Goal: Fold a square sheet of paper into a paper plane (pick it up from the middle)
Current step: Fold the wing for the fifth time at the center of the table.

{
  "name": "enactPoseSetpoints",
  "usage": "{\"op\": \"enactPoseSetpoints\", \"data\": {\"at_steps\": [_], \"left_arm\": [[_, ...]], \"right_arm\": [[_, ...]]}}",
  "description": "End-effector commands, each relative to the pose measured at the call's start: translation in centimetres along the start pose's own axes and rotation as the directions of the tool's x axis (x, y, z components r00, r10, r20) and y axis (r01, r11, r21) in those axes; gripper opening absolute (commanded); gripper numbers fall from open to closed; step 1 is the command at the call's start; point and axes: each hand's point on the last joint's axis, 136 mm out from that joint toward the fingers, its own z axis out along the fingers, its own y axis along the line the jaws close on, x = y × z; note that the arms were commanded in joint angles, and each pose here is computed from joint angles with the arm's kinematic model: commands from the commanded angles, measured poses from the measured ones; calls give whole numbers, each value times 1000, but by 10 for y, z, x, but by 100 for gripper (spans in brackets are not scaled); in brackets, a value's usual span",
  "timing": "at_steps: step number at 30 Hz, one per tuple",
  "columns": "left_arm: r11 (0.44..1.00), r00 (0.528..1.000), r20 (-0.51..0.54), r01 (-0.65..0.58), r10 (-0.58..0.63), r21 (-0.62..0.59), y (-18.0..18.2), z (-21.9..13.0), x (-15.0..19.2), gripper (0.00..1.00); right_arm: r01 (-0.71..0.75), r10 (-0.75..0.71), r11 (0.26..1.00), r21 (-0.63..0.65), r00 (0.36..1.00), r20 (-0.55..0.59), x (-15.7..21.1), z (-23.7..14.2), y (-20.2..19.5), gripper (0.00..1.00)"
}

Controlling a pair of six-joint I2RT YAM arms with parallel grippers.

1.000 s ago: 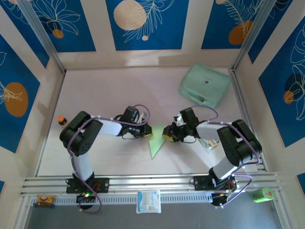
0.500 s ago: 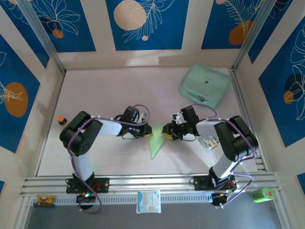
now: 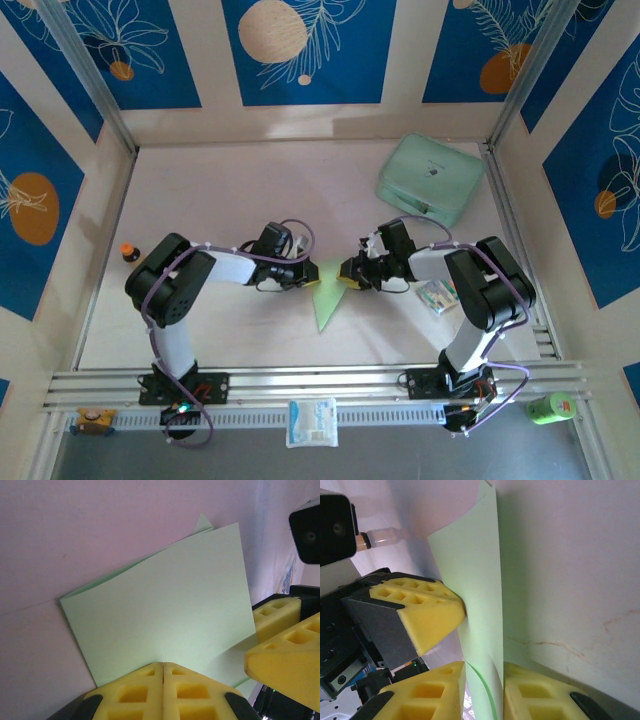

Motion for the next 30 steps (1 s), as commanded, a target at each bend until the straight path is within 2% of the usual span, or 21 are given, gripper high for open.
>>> {"op": "enactPoseSetpoints", "data": {"at_steps": [1, 7, 11, 15, 20, 24, 30], "left_arm": [[1000, 999, -43, -1, 0, -21, 6, -2, 15, 4], [1000, 1000, -24, -16, 16, -9, -2, -6, 12, 9], [999, 999, 13, -40, 40, 2, -13, -16, 6, 19], [996, 994, 53, -92, 92, -8, -26, -32, 2, 29], [977, 977, 76, -193, 200, -87, -35, -51, 16, 35], [946, 948, 77, -297, 308, -133, -48, -51, 33, 38], [846, 870, -18, -484, 493, -224, -61, -28, 64, 42]], "right_arm": [[27, -28, 999, -33, 999, -24, -3, 0, 7, 22], [19, -19, 999, -29, 1000, -21, -4, -1, 5, 10], [0, 0, 1000, -18, 1000, 9, -4, -5, 5, 6], [-82, 77, 996, 37, 991, 110, -8, -17, -1, 5], [-209, 189, 976, 59, 951, 243, -10, -32, -7, 4], [-308, 272, 949, 69, 909, 317, -8, -37, -13, 2], [-399, 360, 915, 65, 876, 321, 1, -34, -17, 2]]}}
